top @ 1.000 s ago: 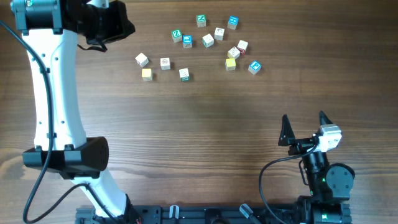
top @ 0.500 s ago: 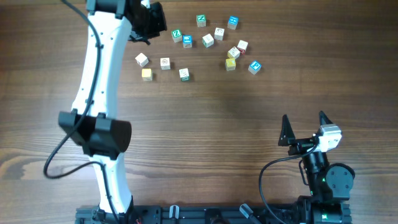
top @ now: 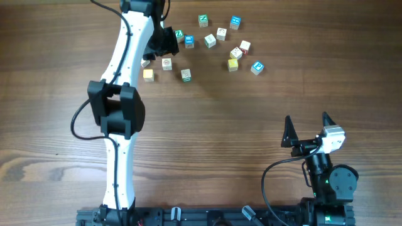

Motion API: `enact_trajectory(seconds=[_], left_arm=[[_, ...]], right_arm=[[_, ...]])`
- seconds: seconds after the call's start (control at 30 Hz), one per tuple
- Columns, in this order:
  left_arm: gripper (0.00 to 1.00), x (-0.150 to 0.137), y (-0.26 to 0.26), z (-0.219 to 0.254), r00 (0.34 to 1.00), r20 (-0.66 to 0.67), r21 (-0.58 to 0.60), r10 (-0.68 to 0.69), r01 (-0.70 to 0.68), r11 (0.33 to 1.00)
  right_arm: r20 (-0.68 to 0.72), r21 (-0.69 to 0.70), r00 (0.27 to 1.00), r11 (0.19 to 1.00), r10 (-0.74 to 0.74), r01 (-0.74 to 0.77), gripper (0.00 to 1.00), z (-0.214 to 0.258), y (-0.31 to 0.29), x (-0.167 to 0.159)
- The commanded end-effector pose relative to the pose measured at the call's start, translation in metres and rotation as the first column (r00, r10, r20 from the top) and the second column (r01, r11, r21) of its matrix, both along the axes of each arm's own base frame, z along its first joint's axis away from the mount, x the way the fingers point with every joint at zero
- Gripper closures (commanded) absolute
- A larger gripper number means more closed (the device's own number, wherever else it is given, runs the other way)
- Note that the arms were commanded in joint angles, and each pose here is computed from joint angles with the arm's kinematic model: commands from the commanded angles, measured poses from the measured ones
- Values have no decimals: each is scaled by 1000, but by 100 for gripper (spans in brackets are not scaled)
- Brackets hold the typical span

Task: Form a tower
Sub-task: 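Lower the left gripper, close on the white M block, lift it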

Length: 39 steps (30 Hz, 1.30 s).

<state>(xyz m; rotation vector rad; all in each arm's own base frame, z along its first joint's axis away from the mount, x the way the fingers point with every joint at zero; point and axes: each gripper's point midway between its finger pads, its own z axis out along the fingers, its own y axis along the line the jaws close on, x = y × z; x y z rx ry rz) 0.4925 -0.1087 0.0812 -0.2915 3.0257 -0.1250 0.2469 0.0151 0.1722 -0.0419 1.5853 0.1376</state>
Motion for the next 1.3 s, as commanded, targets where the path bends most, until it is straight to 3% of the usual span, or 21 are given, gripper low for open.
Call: enact_trajectory(seconds=[0.0, 0.3, 0.5, 0.7, 1.0, 1.27], left_arm=[[35, 3, 3, -31, 999, -36, 33, -3, 4, 999], [53, 16, 1, -55, 1000, -16, 29, -3, 4, 1000], [52, 6, 3, -77, 998, -59, 38, -3, 5, 999], [60, 12, 2, -79, 999, -37, 33, -3, 4, 999], [55, 13, 2, -78, 1000, -30, 33, -6, 7, 999], [54, 14, 7, -64, 994, -7, 69, -105, 105, 992]], right_arm=[[10, -7, 1000, 1000, -16, 16, 0, 2, -3, 0], [10, -7, 1000, 1000, -16, 16, 0, 2, -3, 0], [10, -7, 1000, 1000, -16, 16, 0, 2, -3, 0], [10, -7, 1000, 1000, -16, 16, 0, 2, -3, 0], [10, -7, 1000, 1000, -16, 16, 0, 2, -3, 0], [10, -7, 1000, 1000, -16, 16, 0, 2, -3, 0]])
